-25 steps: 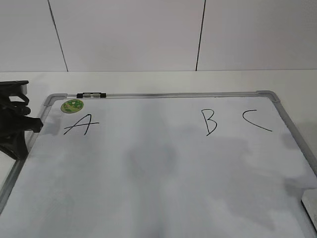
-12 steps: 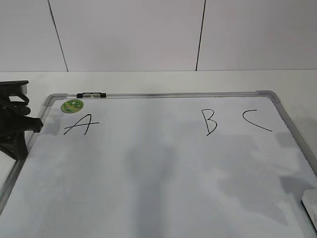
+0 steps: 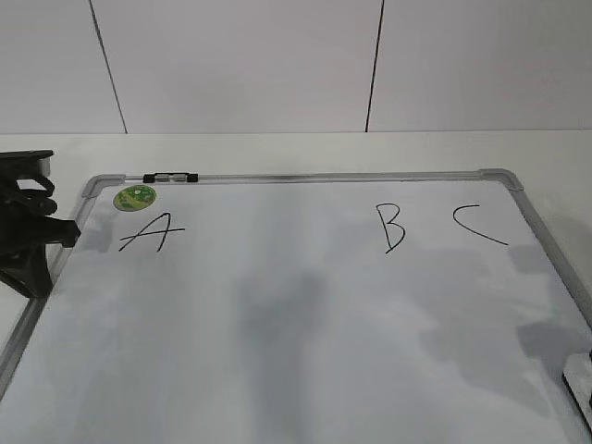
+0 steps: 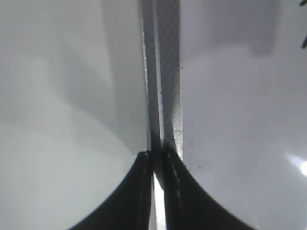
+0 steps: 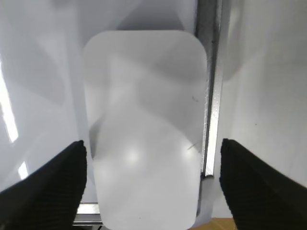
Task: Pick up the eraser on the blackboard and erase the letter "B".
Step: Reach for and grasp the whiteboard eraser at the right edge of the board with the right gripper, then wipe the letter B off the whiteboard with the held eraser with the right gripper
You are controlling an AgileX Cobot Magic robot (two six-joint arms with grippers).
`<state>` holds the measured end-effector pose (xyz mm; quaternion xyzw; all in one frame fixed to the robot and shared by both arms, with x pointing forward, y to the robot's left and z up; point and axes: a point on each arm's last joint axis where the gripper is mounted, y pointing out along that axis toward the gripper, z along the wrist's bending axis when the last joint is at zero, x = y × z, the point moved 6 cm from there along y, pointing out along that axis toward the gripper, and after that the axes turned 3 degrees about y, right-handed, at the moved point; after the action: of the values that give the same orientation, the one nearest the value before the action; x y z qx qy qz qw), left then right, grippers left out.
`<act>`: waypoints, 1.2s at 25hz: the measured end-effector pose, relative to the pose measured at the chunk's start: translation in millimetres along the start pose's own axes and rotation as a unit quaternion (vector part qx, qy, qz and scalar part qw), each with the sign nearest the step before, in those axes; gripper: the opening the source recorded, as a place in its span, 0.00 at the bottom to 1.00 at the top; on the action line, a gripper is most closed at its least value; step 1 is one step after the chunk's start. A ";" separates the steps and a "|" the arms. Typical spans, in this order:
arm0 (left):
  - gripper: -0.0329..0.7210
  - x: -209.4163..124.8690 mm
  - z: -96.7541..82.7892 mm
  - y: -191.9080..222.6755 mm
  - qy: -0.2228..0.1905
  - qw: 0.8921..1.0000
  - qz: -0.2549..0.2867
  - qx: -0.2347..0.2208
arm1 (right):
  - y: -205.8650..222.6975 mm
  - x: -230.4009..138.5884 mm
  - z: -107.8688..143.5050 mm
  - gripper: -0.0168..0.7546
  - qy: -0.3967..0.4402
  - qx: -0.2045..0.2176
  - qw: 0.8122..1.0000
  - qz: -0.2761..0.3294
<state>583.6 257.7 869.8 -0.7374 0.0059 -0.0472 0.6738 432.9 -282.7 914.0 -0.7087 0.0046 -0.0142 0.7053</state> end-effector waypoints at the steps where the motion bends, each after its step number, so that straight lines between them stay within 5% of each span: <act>1: 0.09 0.0 0.0 0.0 0.000 1.000 0.000 0.000 | 1.1 1.5 0.2 0.89 0.000 0.000 1.000 0.002; 30: 0.09 0.0 0.0 0.0 0.000 1.000 0.000 0.000 | 21.8 11.9 4.9 0.84 0.007 0.004 0.998 0.061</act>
<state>583.6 257.7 869.8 -0.7374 0.0059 -0.0472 0.6738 445.2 -278.2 892.4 -0.7044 0.0530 0.0235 0.7075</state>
